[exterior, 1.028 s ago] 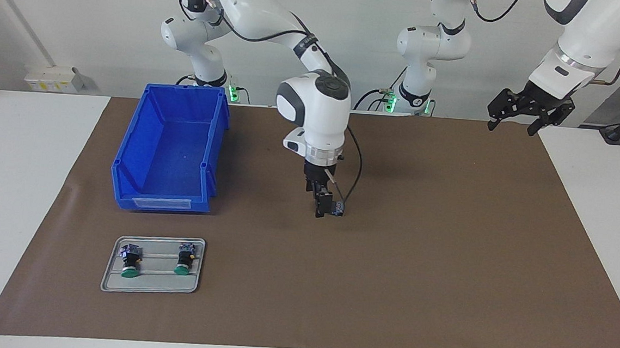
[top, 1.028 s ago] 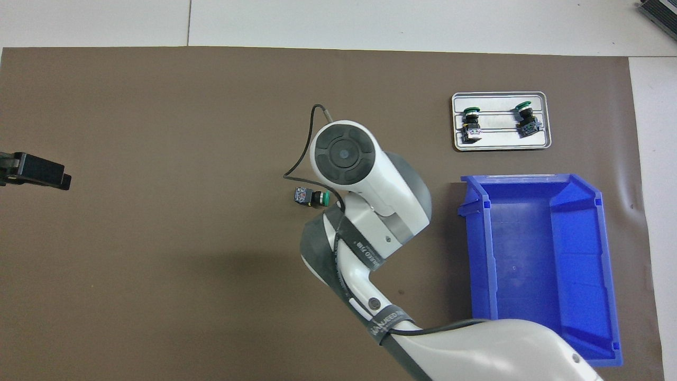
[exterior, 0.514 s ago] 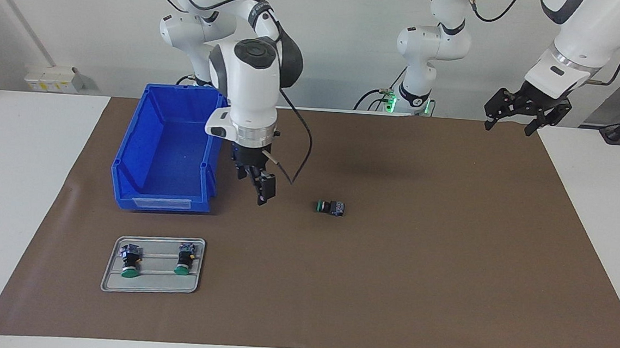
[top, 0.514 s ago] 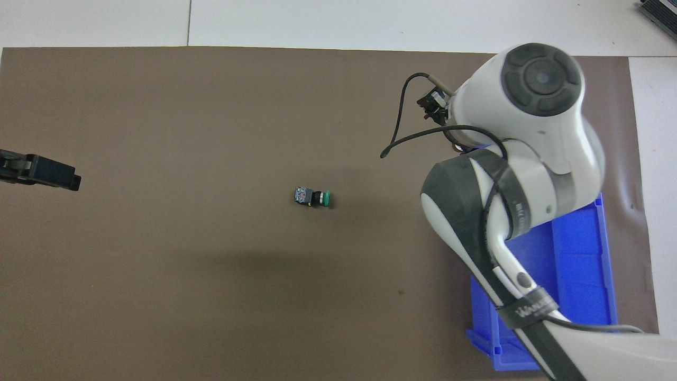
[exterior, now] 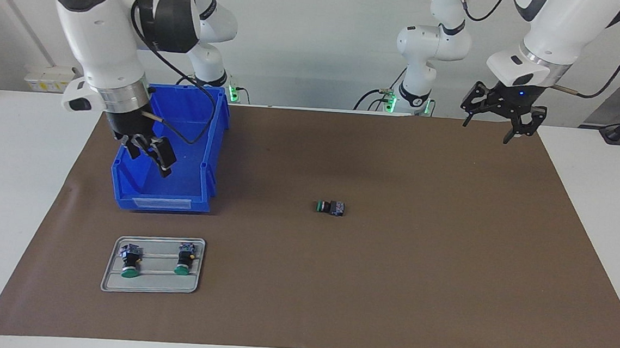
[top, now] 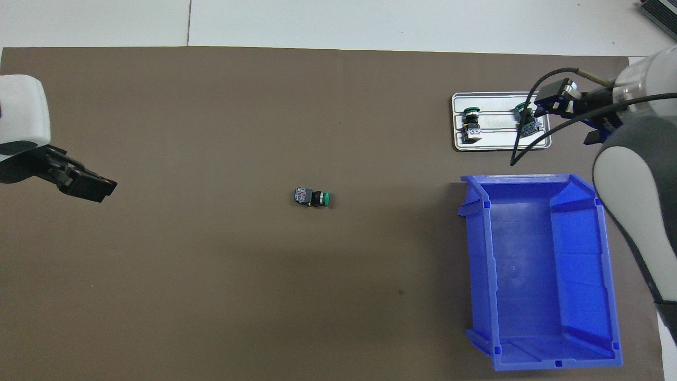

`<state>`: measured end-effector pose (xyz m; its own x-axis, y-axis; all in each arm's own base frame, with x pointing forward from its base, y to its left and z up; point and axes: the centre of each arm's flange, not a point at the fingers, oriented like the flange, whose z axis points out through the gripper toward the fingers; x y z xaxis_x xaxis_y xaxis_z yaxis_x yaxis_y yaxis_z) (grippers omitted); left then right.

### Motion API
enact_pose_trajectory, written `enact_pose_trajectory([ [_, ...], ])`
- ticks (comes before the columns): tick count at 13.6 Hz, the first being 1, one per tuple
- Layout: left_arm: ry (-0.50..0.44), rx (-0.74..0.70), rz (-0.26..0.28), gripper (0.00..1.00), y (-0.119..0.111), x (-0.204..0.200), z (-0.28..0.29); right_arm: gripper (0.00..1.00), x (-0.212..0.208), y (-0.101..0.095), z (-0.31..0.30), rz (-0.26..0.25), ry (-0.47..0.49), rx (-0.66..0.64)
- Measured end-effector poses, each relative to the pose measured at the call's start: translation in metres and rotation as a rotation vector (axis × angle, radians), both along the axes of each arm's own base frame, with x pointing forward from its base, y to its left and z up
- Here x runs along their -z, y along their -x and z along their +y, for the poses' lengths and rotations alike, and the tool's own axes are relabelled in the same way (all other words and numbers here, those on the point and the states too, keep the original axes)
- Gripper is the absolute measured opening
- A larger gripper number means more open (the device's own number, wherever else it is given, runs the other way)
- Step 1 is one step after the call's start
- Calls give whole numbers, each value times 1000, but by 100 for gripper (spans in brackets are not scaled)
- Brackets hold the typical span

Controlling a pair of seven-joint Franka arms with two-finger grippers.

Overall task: Place and press button with both arms
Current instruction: 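Withdraw the right gripper to rest while the left gripper reaches forward, then move the left gripper over the button and grasp it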

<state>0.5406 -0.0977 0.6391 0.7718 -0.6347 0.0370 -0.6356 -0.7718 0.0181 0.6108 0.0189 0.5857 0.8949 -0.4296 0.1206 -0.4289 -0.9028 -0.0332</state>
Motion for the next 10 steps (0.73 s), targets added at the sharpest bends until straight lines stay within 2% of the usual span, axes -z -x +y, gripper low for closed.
enact_pose_trajectory([
  [3,9,224,-56,98,0,16,-41,100,-23,24,-45,58,23,-191],
  [5,46,377,-69,98,2,32,-63,100,-31,43,-58,122,15,-230],
  [8,74,607,-92,98,7,58,-96,100,-29,48,-54,138,11,-239],
  [10,78,690,-92,98,10,86,-133,100,-25,48,-52,144,10,-243],
])
